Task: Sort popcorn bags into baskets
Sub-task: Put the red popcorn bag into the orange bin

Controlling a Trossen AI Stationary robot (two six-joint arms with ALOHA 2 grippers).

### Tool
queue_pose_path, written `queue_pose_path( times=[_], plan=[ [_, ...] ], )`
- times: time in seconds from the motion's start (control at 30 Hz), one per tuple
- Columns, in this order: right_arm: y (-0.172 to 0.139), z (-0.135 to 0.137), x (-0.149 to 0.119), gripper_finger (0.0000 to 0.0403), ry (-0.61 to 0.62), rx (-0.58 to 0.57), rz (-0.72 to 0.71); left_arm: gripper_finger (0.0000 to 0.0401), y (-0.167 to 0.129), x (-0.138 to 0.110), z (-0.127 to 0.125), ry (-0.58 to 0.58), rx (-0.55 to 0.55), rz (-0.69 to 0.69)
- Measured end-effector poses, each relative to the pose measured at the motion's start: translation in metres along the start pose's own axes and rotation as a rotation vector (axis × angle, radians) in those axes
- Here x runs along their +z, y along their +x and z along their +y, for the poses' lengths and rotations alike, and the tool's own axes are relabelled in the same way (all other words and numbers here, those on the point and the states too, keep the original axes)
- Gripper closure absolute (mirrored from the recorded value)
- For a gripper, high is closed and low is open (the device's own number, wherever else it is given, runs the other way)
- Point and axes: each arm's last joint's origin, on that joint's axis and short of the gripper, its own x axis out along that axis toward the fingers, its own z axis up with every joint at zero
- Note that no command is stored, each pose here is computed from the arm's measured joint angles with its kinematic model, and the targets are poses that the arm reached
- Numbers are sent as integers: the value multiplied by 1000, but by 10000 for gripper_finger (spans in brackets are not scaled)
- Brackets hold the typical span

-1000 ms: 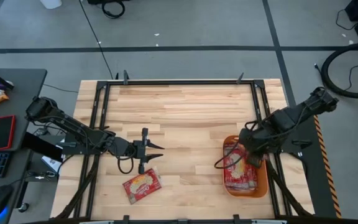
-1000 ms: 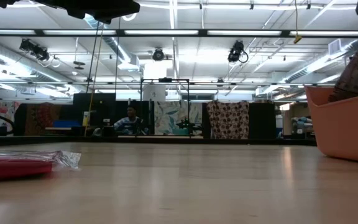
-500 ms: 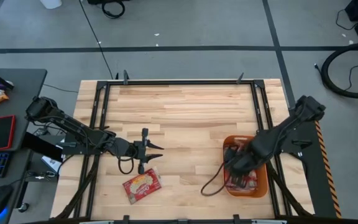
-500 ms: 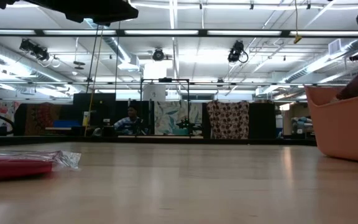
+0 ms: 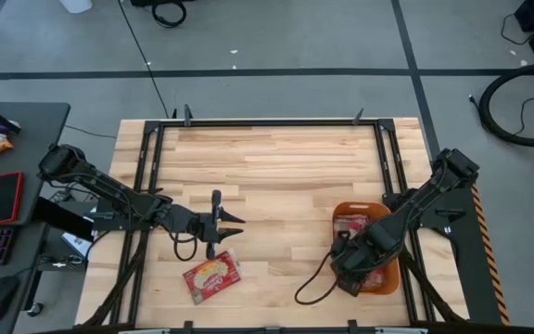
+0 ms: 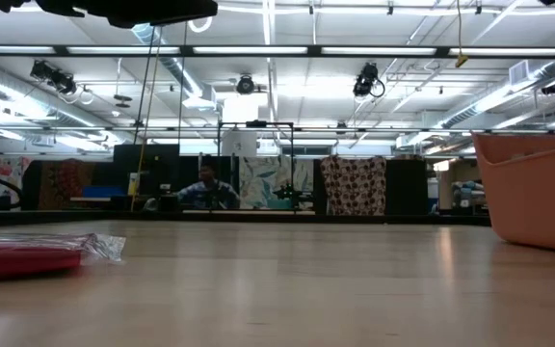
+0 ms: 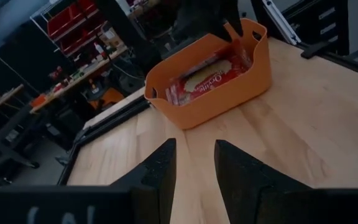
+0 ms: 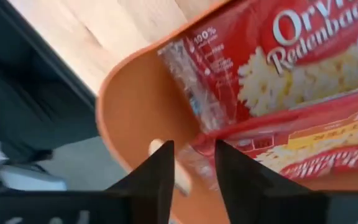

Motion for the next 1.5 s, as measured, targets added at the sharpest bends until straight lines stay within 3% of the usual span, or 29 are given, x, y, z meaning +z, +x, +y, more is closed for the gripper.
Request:
queue_pose_path(
  times=[0.2,0.33,0.47,0.57,0.7,0.87,1.03,1.3,1.5],
  plan=[
    [-24,3,-6,255,36,103,-75,287,2,-1,5,4,7,-6],
    [-29,7,0,254,-72,119,-301,287,4,-4,10,-44,23,3],
    [-29,11,12,255,-280,7,-584,287,5,-5,12,-154,9,2],
    [-30,16,22,256,-414,-87,-785,287,5,-5,10,-261,-56,-8],
    [-36,21,32,256,-575,-179,-918,287,4,-15,-1,-346,-289,75],
    [-44,19,47,256,-751,-306,-974,287,-3,-33,-20,-625,-453,362],
    [-51,8,70,256,-769,-391,-966,287,-15,-40,-53,-790,-519,587],
    [-60,-8,100,256,-722,-329,-895,287,-16,-59,-99,-823,-495,788],
    [-65,-9,110,256,-752,-258,-896,287,5,-79,-99,-701,-243,742]
  ],
)
